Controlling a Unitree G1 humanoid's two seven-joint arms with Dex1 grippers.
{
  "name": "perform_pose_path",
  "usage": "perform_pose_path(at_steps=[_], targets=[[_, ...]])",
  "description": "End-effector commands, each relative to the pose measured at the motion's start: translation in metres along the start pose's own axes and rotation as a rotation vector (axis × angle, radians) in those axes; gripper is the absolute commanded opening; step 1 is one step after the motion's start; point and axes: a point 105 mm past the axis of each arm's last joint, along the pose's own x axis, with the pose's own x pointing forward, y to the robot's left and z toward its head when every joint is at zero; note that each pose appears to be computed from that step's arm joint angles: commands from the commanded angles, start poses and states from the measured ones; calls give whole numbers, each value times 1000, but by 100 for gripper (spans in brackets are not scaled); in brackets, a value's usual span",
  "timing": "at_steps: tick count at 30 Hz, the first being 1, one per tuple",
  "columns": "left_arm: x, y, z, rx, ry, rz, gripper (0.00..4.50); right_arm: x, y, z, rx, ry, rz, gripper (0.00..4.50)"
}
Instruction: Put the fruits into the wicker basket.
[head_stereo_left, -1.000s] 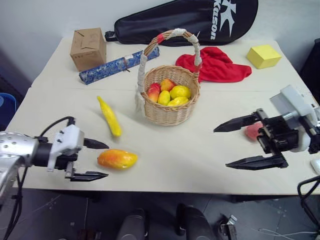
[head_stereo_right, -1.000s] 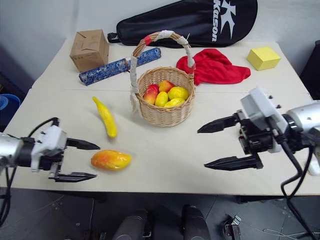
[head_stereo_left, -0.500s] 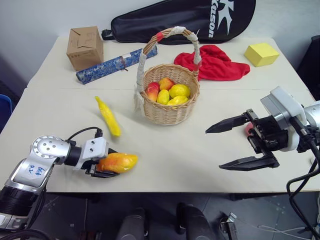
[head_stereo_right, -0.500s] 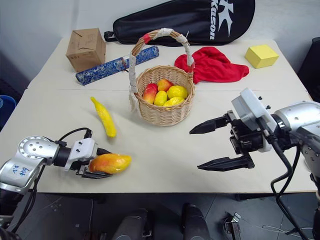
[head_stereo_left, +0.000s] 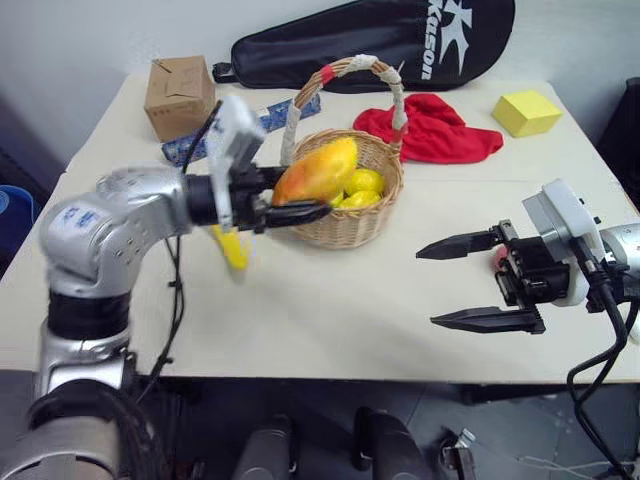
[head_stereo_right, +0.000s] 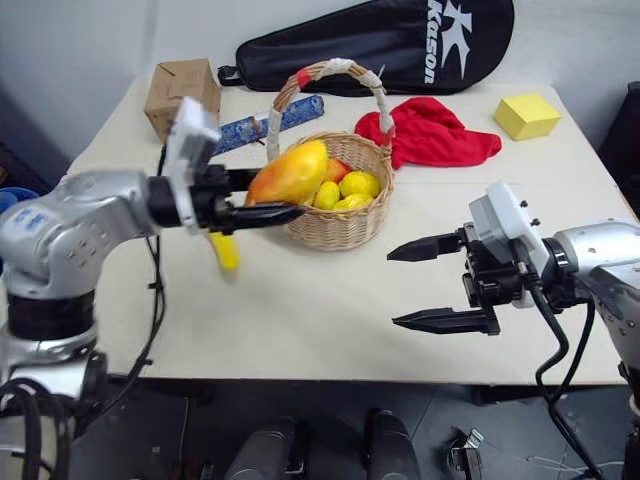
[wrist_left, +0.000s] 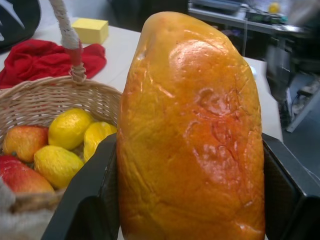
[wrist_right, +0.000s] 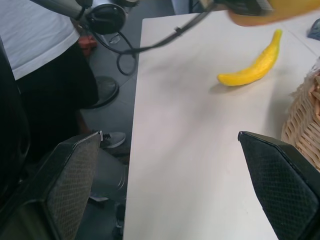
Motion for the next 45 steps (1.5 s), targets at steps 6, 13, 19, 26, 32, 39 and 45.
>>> perform_pose_path(at_steps=[6, 13, 19, 26, 32, 39, 45], targets=[[43, 39, 4, -30, 63, 274, 364, 0, 1, 12, -72, -29, -36, 450], [49, 38, 4, -4, 41, 239, 448, 1, 0, 12, -73, -39, -53, 450], [4, 6, 13, 60, -43, 31, 448, 2, -2, 12, -69, -40, -53, 450], [-70, 2, -12, 138, 41, 30, 448, 5, -5, 11, -66, -43, -39, 450], [-138, 14, -70, 458, 483, -66, 448, 7, -8, 11, -61, -47, -19, 450], [-151, 51, -108, 700, 754, -248, 448, 11, -10, 12, -68, -51, -15, 450], [-123, 80, -110, 777, 749, -266, 448, 11, -2, 10, -53, -55, -40, 450]])
